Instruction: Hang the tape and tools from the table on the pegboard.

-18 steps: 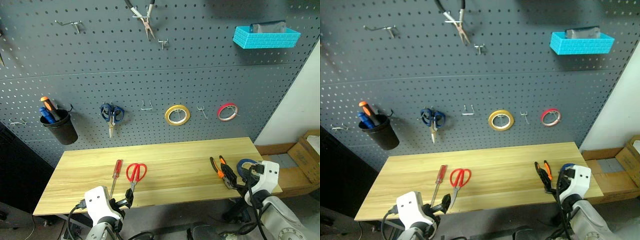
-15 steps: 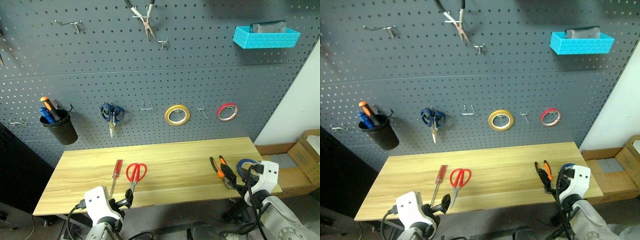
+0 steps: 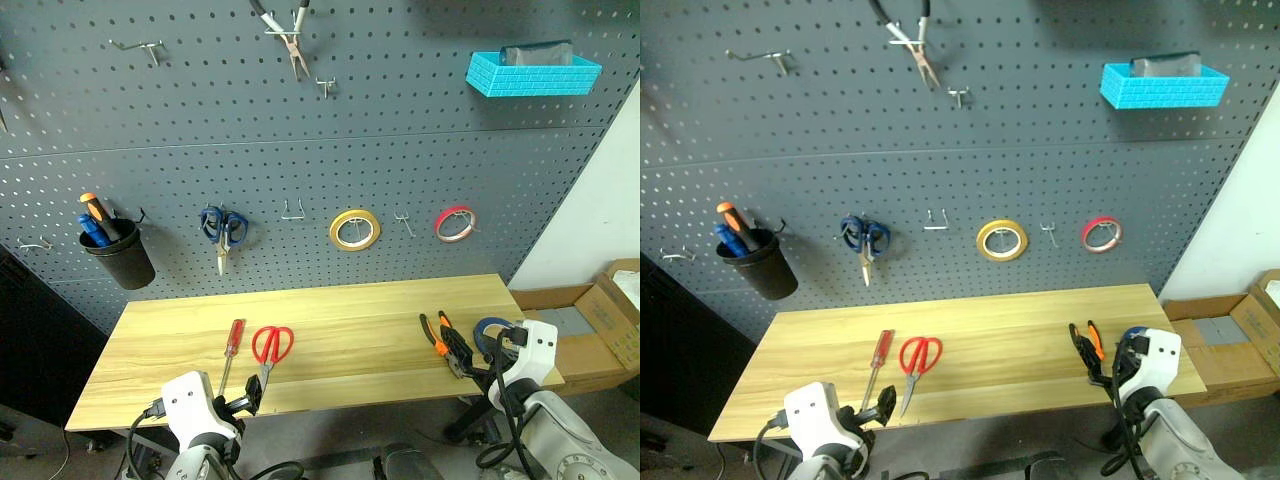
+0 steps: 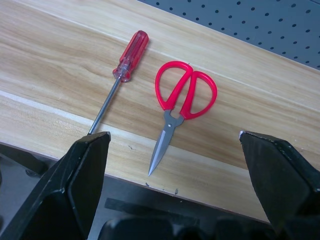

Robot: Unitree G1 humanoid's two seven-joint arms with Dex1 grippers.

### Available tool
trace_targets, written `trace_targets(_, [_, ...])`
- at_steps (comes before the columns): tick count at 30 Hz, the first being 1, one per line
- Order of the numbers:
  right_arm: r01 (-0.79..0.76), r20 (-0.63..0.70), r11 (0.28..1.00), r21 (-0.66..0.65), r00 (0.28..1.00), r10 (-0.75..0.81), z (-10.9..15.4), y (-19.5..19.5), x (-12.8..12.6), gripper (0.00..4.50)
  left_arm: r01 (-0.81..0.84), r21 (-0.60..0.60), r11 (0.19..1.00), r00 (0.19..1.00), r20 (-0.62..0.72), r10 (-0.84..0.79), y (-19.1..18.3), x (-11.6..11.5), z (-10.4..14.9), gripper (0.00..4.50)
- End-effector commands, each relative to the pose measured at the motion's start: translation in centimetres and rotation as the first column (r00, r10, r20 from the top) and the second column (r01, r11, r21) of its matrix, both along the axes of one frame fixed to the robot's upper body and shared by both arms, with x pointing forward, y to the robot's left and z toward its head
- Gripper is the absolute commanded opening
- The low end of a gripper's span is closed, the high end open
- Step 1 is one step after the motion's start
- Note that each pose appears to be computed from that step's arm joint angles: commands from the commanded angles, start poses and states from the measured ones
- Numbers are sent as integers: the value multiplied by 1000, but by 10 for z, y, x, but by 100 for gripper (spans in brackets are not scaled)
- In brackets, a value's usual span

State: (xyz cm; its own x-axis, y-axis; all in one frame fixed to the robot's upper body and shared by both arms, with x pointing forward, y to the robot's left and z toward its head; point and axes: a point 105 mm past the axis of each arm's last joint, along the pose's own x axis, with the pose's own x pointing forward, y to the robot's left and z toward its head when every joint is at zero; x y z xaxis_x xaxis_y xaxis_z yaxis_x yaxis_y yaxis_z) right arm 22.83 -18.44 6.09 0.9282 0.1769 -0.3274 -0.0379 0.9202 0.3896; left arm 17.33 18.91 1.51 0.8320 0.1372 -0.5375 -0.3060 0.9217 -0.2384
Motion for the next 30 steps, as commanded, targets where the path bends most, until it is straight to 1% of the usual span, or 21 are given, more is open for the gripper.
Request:
trace_targets(1, [-9, 52, 1000, -11, 999, 9, 10, 1, 2, 450, 3, 4, 1000, 998, 56, -3, 1, 4, 14, 443])
trace_targets(14, [-18, 43, 1000, -10, 999, 19, 7, 4, -4, 450, 12, 5, 1000, 999, 53, -13, -3, 4, 13, 443])
trace_targets(16, [-21, 34, 1000, -7, 999, 22, 3, 2, -5, 450, 33, -11, 999, 998, 54, -32, -8, 5, 12, 443])
trace_targets(18, [-12, 21, 999, -33, 1000, 13, -2, -7, -4, 450, 36, -3, 999, 997, 68, -36, -12, 8, 14, 443])
trace_targets(20, [-28, 28, 994, -108, 999, 32, -5, -17, 1, 450, 63, 68, 996, 991, 114, -70, -9, 16, 28, 443])
trace_targets(22, [-53, 31, 970, -238, 998, 62, -9, -32, 11, 450, 121, 138, 983, 973, 180, -145, -12, 29, 49, 443])
trace_targets(24, [-78, 18, 941, -328, 996, 89, -16, -41, 20, 450, 196, 176, 965, 943, 237, -235, -27, 43, 70, 443])
trace_targets(25, [-85, 15, 931, -356, 995, 96, -19, -45, 25, 450, 239, 190, 952, 930, 235, -281, -28, 59, 64, 443])
trace_targets(26, [-87, 12, 923, -375, 995, 98, -22, -47, 29, 450, 280, 206, 938, 924, 206, -321, -19, 79, 46, 443])
trace_targets(27, [-87, 13, 918, -387, 995, 100, -24, -49, 32, 450, 300, 214, 930, 923, 183, -339, -9, 92, 33, 443])
trace_targets(28, [-86, 6, 904, -418, 995, 98, -28, -54, 41, 450, 381, 218, 899, 886, 190, -422, -21, 118, 33, 443])
trace_targets(30, [-81, -10, 880, -468, 996, 87, -34, -63, 59, 450, 543, 258, 799, 774, 217, -596, -57, 152, 45, 443])
